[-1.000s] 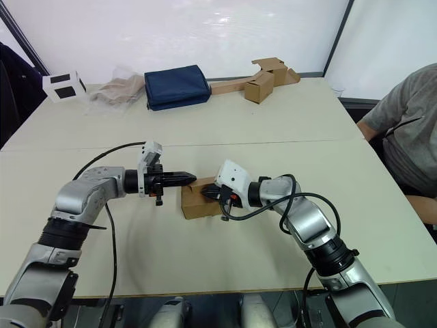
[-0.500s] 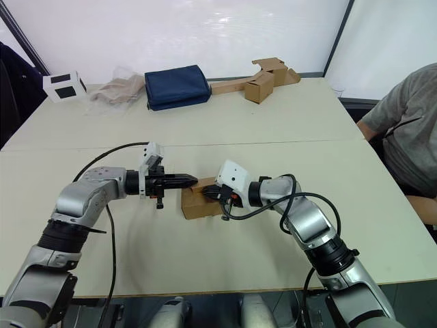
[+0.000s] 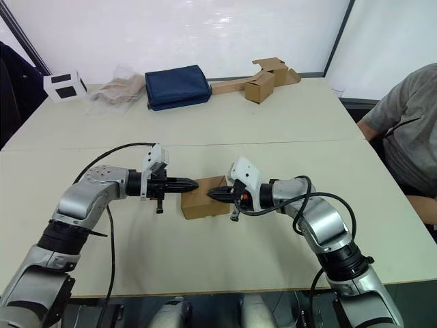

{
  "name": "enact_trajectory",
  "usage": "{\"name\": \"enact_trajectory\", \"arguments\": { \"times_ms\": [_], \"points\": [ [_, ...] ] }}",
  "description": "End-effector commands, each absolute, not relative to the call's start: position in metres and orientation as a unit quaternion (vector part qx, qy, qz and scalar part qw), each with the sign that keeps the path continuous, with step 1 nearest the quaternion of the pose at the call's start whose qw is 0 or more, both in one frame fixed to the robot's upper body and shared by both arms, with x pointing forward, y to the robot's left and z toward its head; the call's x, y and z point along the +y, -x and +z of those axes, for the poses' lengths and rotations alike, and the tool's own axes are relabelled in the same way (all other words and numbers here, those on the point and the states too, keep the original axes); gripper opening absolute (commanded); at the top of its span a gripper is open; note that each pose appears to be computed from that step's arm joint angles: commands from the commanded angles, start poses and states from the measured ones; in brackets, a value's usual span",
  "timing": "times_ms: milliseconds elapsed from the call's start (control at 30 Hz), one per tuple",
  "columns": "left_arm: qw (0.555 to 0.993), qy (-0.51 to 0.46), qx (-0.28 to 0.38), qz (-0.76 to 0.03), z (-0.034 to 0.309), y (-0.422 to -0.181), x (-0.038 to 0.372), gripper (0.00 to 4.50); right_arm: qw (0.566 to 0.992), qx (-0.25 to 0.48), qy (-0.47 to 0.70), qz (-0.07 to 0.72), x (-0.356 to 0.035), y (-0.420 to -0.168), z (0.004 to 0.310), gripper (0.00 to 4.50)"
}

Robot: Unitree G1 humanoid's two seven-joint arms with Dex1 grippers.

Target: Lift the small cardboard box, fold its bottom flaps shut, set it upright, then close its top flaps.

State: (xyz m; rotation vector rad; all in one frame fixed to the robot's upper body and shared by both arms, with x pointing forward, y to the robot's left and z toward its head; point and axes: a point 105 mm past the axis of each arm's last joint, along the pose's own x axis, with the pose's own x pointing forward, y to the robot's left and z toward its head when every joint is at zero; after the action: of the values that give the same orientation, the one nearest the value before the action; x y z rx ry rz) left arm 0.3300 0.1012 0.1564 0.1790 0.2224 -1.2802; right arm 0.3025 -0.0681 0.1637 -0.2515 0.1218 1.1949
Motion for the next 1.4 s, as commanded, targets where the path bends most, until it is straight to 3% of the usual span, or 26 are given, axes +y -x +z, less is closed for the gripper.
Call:
{"name": "enact_trajectory", "arguments": {
  "times_ms": [33, 333, 567, 900, 1067, 1200, 1300, 1400],
  "points": [
    [0.795, -0.096, 0.064, -0.596, 0.184, -0.332, 0.101, 0.07, 0.826, 0.011, 0.097, 0.555, -0.069, -0.303, 0.188, 0.00],
    [0.790, -0.122, 0.057, -0.598, 0.194, -0.329, 0.097, 0.07, 0.830, 0.009, 0.107, 0.547, -0.058, -0.315, 0.182, 0.00],
    [0.780, -0.141, 0.096, -0.602, 0.167, -0.323, 0.097, 0.07, 0.822, 0.030, 0.146, 0.550, -0.052, -0.317, 0.161, 0.00],
    [0.801, -0.126, 0.083, -0.579, 0.164, -0.329, 0.100, 0.07, 0.818, 0.040, 0.153, 0.553, -0.051, -0.314, 0.151, 0.00],
    [0.822, -0.080, 0.043, -0.562, 0.185, -0.335, 0.098, 0.07, 0.834, -0.022, 0.078, 0.545, -0.054, -0.316, 0.181, 0.00],
    [0.855, -0.037, -0.046, -0.516, 0.219, -0.340, 0.110, 0.07, 0.857, -0.079, 0.012, 0.510, -0.069, -0.321, 0.212, 0.00],
    [0.853, 0.036, 0.000, -0.521, 0.215, -0.331, 0.121, 0.07, 0.864, -0.070, 0.001, 0.498, -0.081, -0.317, 0.211, 0.00],
    [0.858, 0.043, 0.028, -0.511, 0.206, -0.317, 0.135, 0.07, 0.867, -0.054, -0.002, 0.495, -0.091, -0.308, 0.206, 0.00]
  ]
}}
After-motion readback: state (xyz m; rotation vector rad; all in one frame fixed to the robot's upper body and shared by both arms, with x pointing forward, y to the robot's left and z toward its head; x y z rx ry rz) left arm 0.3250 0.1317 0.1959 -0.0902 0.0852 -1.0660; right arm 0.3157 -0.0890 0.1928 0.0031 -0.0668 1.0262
